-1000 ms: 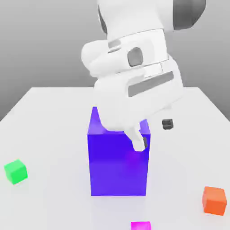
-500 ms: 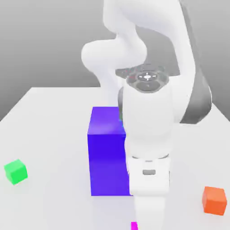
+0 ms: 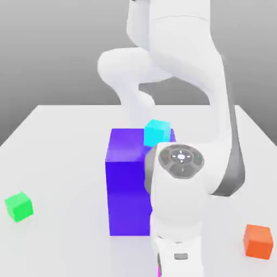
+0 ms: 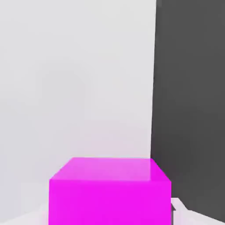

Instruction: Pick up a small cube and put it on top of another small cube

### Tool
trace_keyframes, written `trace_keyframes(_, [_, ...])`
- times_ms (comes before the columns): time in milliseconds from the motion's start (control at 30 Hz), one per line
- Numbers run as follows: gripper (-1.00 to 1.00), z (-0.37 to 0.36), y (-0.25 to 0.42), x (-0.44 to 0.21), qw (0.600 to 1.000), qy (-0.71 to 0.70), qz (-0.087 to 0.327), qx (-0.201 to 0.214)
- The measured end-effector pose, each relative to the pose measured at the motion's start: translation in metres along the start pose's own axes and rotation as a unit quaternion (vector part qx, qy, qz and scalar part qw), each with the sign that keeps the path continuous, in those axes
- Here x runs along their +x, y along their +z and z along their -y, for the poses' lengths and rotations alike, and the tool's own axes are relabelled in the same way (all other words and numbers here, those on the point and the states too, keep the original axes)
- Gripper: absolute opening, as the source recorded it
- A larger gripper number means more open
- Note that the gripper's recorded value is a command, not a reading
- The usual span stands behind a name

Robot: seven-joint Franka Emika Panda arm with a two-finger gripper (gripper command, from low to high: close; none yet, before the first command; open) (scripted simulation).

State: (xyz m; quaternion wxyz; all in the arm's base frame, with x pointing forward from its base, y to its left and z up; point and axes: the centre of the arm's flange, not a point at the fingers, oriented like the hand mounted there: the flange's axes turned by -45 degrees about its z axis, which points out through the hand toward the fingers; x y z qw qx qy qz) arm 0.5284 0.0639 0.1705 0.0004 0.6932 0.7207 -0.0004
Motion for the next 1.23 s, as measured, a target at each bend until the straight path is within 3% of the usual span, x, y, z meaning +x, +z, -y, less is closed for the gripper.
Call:
trace_keyframes(300, [-1.0, 0.064, -0.06, -0.202, 0.969, 0.246, 0.016, -0.007])
trace_keyframes(433, [-1.0, 0.142, -0.071, -0.301, 0.918, 0.396, 0.013, -0.004])
trace_keyframes(533, [-1.0, 0.225, -0.071, -0.37, 0.854, 0.52, 0.003, -0.001])
trace_keyframes(833, [-1.0, 0.242, -0.015, -0.38, 0.839, 0.545, 0.0, -0.001])
trace_keyframes(867, [1.0, 0.243, -0.009, -0.379, 0.838, 0.545, 0.0, 0.0])
trace_keyframes(1233, [1.0, 0.24, -0.037, -0.381, 0.839, 0.544, 0.001, -0.004])
